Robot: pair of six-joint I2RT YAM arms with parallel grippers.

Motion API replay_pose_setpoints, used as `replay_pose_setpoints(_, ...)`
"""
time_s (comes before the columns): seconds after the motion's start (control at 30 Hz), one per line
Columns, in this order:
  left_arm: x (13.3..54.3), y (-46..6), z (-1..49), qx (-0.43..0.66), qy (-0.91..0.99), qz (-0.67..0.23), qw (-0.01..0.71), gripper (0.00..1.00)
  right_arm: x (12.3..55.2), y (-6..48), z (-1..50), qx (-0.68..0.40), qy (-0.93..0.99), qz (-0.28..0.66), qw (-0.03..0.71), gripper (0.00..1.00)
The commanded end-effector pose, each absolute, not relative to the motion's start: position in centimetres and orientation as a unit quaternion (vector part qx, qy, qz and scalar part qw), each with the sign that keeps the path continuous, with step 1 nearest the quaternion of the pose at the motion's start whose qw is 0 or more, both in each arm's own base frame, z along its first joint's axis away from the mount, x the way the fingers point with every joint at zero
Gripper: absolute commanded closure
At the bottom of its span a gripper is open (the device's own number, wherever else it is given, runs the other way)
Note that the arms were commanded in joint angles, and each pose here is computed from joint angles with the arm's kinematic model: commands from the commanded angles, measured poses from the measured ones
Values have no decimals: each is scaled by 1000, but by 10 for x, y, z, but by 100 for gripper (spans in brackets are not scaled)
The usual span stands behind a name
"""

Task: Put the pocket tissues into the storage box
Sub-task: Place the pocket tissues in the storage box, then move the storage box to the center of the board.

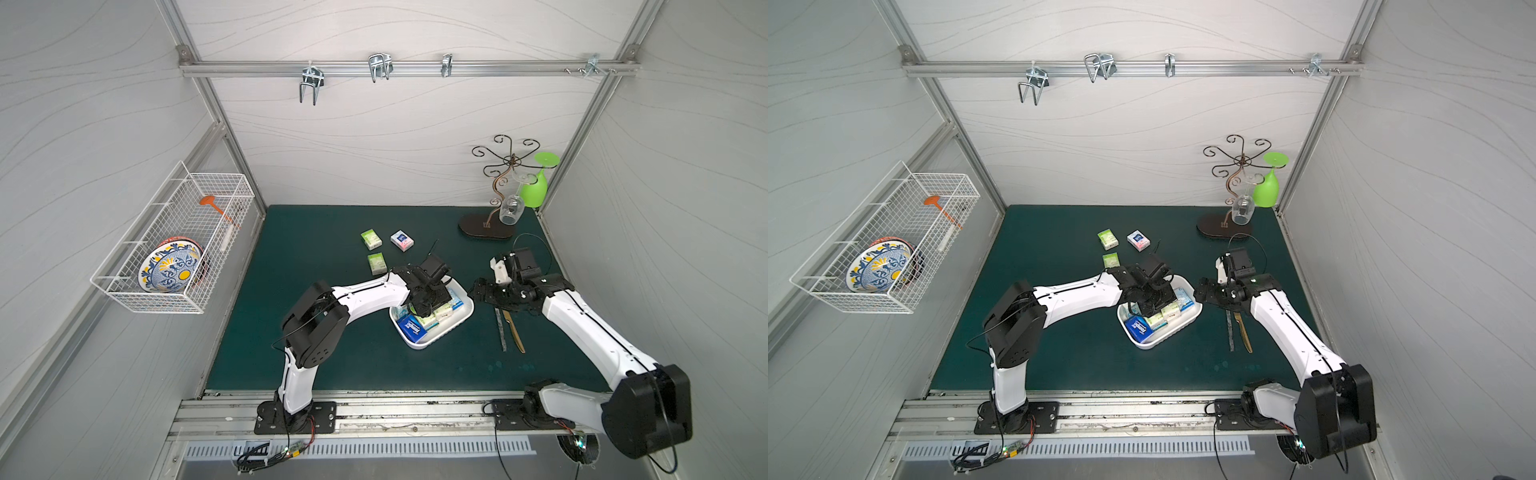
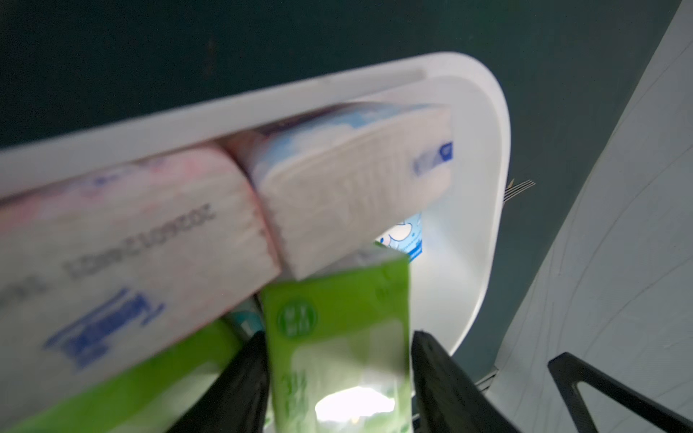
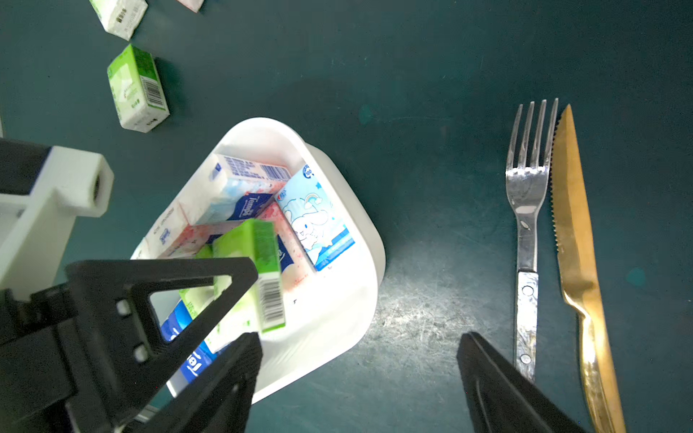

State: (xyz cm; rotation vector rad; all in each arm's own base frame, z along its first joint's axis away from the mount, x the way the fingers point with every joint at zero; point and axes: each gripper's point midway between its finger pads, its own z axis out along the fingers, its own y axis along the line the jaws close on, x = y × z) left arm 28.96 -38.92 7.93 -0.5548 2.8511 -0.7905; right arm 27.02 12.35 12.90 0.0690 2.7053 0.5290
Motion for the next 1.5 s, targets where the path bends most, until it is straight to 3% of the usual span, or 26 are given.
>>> replay_pose_setpoints(0.0, 299, -399, 100, -171, 942, -274, 90, 12, 279, 128, 134, 12, 960, 198, 197, 12)
replay_pose_setpoints(0.03, 300, -398, 104, -168, 943, -272, 94, 2, 281, 130, 133, 11, 960, 201, 197, 12)
replay_pose_setpoints(0.07, 301, -397, 109, -164, 943, -273, 100, 1, 284, 132, 134, 7, 958, 207, 197, 12)
replay_pose_setpoints(0.33, 305, -378, 178, -112, 930, -294, 190, 1, 302, 158, 130, -33, 948, 256, 186, 15)
replay_pose_setpoints(0.53, 317, -334, 214, -98, 916, -286, 262, 1, 311, 167, 114, -54, 949, 262, 166, 19)
replay_pose_setpoints(0.7, 347, -282, 207, -134, 901, -332, 246, 1, 311, 171, 100, -69, 951, 261, 152, 21)
replay_pose_setpoints(0.9, 369, -207, 200, -113, 922, -206, 307, 1, 300, 185, 92, -91, 951, 261, 136, 21)
replay_pose_setpoints(1.0, 382, -183, 184, -138, 925, -216, 280, 0, 291, 195, 90, -101, 953, 257, 127, 21)
replay_pose_setpoints(1.47, 447, -167, 110, -86, 964, -162, 193, 5, 247, 227, 98, -105, 954, 264, 92, 19)
